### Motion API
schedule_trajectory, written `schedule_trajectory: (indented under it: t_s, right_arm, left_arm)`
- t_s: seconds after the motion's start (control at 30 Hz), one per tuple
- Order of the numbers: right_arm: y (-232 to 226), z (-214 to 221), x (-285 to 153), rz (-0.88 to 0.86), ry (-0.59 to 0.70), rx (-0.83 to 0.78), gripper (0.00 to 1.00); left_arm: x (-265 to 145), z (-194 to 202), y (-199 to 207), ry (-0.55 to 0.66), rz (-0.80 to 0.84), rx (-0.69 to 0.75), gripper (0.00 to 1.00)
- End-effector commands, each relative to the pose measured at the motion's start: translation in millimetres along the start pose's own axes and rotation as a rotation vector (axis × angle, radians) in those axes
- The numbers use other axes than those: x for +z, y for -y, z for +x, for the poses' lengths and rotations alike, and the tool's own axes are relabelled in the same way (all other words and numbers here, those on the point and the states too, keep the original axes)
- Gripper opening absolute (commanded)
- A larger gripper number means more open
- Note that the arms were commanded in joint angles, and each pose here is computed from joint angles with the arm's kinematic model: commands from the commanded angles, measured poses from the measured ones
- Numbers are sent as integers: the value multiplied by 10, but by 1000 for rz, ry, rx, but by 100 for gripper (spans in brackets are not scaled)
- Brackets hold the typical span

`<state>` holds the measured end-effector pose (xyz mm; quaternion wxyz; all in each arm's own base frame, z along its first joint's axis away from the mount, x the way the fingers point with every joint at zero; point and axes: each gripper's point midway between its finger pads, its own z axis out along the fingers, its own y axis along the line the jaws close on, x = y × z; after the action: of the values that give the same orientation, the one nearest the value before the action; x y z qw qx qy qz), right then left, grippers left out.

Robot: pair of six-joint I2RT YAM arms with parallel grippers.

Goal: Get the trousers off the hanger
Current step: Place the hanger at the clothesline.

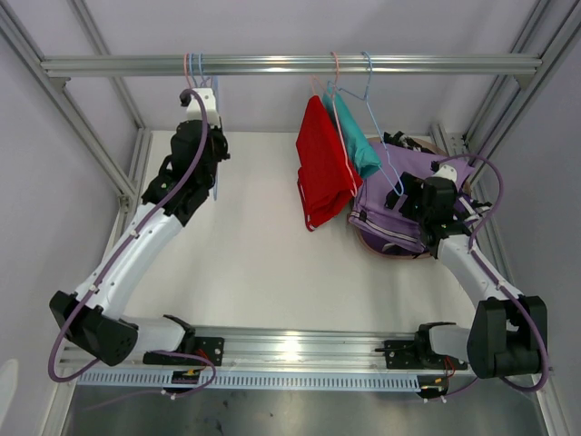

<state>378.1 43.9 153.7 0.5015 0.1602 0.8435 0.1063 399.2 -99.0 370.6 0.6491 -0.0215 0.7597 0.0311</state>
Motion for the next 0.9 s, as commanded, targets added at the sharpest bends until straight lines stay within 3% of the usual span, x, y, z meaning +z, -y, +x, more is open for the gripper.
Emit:
schedule_trajectory:
  t_s: [0.0,0.27,0.47,0.7,0.87]
  right_arm:
    - [-27,206,50,-29,-74,2,99]
    - [-34,198,34,-31,-77,-1,99]
    - [-42,184,14,-35,-73,-1,99]
    - [-89,216,8,-60,-90,-2,100]
    - [-95,219,3,-65,-92,-4,99]
  left_arm:
    - [-83,30,-93,-4,-20,-54,1]
    - [-280,196,-140,-45,-1,-106,6]
    - [-499,50,-197,-19,30,-136,13]
    - [-699,-112,-115,2,122,-190,30]
    - [-813,-210,-26,7,191,-219,32]
